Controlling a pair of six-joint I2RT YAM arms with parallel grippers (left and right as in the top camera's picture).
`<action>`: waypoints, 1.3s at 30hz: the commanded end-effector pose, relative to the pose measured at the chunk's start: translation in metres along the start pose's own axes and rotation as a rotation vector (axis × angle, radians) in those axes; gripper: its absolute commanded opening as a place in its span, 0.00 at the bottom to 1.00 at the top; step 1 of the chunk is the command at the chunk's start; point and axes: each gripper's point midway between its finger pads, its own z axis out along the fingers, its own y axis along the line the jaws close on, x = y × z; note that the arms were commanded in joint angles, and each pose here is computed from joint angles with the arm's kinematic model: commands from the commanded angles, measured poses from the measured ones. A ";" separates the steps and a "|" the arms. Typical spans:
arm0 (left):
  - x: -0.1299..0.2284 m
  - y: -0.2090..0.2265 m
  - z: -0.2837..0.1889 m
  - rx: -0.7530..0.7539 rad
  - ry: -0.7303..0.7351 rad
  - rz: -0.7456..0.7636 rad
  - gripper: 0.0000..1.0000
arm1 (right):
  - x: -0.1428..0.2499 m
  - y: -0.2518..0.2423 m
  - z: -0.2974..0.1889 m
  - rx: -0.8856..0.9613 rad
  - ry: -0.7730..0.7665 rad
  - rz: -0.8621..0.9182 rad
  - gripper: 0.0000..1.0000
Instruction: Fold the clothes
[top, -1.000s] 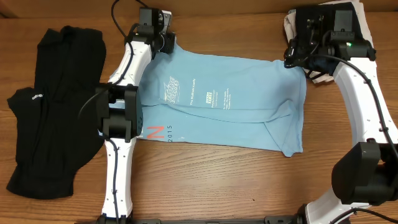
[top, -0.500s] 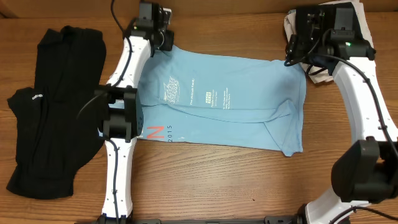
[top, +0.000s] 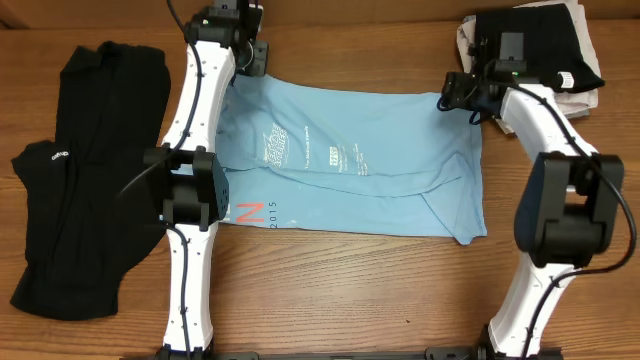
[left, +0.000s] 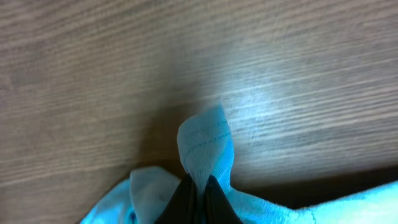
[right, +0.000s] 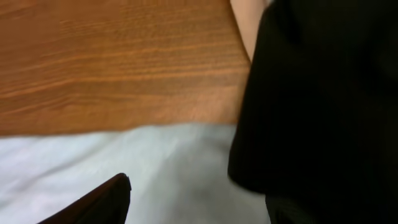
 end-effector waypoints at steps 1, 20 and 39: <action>-0.013 0.004 -0.024 -0.033 -0.040 -0.012 0.04 | -0.005 -0.010 0.016 0.035 -0.025 -0.006 0.72; -0.003 0.007 -0.024 -0.036 -0.003 -0.014 0.04 | 0.020 -0.041 0.061 0.174 0.016 0.028 0.52; -0.015 0.019 -0.050 -0.045 -0.046 -0.031 0.04 | -0.026 -0.008 0.010 0.051 0.063 0.093 0.04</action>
